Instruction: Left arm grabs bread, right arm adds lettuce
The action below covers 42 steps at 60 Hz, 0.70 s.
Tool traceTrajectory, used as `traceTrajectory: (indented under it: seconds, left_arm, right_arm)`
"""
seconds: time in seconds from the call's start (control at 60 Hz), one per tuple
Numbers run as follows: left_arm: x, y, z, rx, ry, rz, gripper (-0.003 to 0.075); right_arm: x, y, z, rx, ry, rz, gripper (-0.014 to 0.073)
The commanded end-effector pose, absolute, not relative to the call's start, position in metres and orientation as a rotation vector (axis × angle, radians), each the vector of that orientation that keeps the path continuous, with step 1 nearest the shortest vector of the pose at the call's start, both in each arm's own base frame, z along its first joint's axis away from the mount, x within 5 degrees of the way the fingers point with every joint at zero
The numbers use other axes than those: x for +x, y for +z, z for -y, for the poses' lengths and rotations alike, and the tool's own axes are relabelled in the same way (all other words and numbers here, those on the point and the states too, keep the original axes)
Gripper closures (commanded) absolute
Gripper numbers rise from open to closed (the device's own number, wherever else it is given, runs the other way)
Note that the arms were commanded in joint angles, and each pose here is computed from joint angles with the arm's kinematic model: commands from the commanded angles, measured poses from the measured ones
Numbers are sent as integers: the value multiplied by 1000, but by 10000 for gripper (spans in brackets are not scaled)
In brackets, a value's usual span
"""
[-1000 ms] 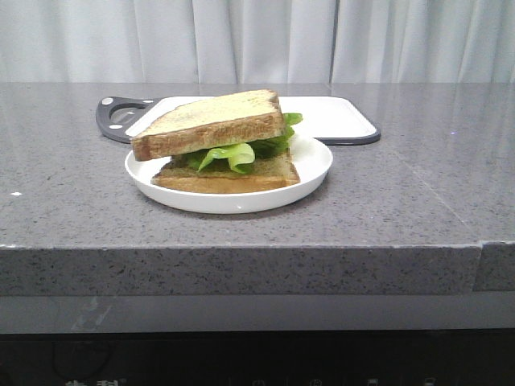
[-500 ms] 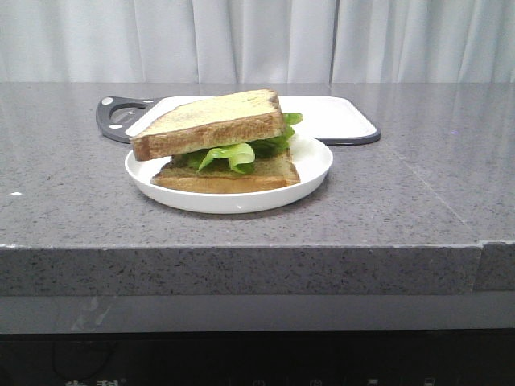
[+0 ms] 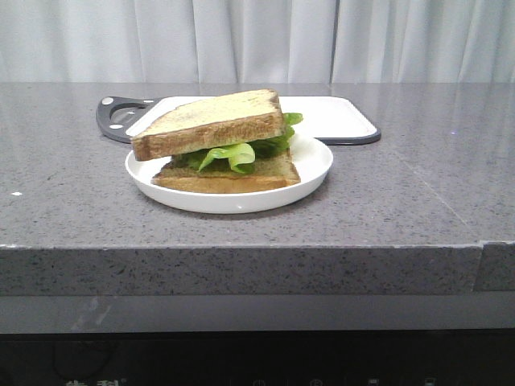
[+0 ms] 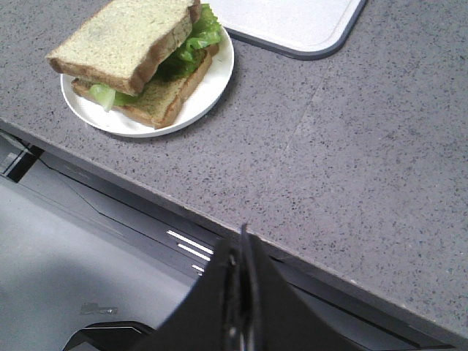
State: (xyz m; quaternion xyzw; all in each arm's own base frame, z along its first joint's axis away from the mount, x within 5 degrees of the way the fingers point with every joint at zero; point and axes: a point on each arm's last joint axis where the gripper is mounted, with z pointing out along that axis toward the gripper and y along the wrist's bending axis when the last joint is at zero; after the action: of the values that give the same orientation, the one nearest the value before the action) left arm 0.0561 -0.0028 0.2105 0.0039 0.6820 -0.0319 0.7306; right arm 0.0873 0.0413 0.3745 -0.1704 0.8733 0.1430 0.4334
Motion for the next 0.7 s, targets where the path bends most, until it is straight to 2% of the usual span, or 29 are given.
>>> traceTrajectory:
  seconds: [0.0,0.133,0.283,0.5,0.683]
  left_arm:
    - [54,217,2,-3,-77,-1404,741]
    - [54,217,2,-3,-77,-1404,741]
    - [54,217,2,-3,-77,-1404,741]
    - [54,217,2,-3,-77,-1404,741]
    - [54,217,2,-3,-77,-1404,741]
  right_arm:
    - [89,386,-41,-396,358,-2098,713]
    - [87,386,-36,-369,307,-2037,713]
    - [84,370,-26,-233,245,-1839,713]
    - [71,317,-12,-79,153,-1634,713]
    - [63,265,-7,-24,110,-1591,713]
